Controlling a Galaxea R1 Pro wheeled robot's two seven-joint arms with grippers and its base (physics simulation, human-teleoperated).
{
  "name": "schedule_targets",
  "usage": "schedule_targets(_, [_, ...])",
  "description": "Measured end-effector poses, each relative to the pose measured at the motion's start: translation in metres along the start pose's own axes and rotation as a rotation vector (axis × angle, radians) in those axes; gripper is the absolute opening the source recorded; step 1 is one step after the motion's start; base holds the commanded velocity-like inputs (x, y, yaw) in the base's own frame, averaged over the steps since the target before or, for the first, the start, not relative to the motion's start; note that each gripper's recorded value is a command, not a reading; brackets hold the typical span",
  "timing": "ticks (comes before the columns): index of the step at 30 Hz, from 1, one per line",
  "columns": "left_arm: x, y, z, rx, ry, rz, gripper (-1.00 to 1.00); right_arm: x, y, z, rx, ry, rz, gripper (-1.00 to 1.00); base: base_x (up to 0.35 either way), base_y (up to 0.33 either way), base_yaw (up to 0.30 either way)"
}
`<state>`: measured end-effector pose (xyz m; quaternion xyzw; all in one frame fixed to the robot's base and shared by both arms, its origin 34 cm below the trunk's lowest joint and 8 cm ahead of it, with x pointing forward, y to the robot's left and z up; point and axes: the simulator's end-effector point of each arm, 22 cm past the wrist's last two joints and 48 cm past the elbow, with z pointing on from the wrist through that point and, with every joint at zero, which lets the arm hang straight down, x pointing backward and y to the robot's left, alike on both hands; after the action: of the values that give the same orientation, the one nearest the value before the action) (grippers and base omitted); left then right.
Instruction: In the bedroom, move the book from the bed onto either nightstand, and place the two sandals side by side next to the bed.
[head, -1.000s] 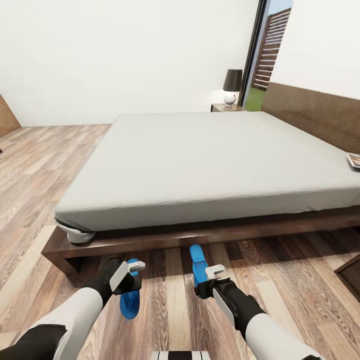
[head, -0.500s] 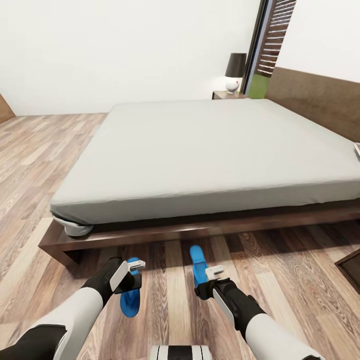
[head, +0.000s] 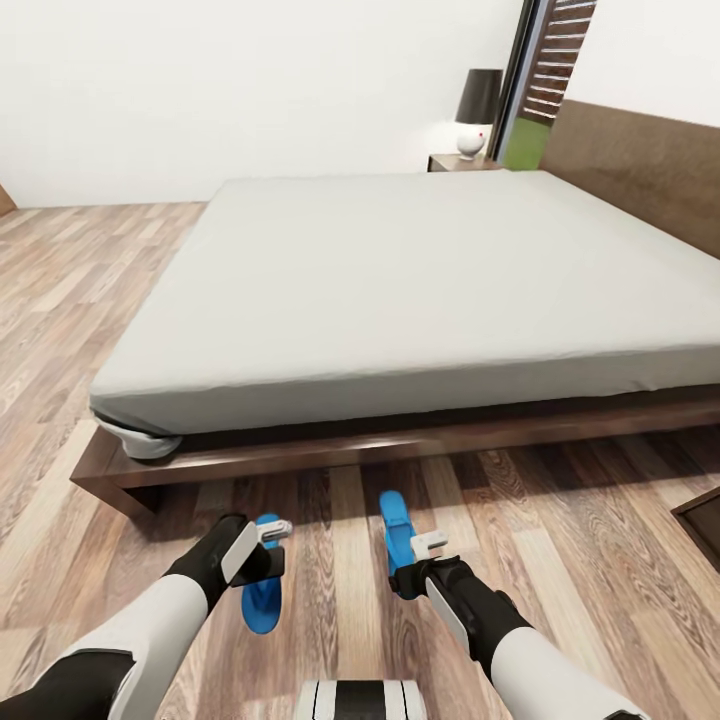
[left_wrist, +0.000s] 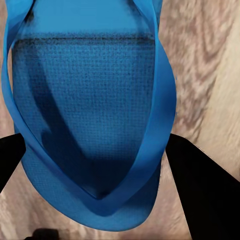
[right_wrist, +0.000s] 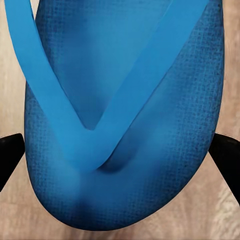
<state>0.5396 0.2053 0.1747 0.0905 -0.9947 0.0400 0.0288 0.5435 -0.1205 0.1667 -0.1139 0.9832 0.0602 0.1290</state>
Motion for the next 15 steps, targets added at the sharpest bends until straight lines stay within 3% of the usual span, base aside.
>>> schedule_targets(9, [0.008, -0.002, 0.012, 0.001, 0.025, -0.001, -1.0, 0.01, 0.001, 0.009, -0.003, 0.021, 0.0, -1.0, 0.006, 0.0, 0.0])
schedule_targets(15, [0.007, 0.001, 0.012, 0.013, 0.023, -0.004, -1.0, -0.013, 0.003, 0.003, -0.01, -0.034, -0.003, -1.0, 0.269, 0.015, 0.0])
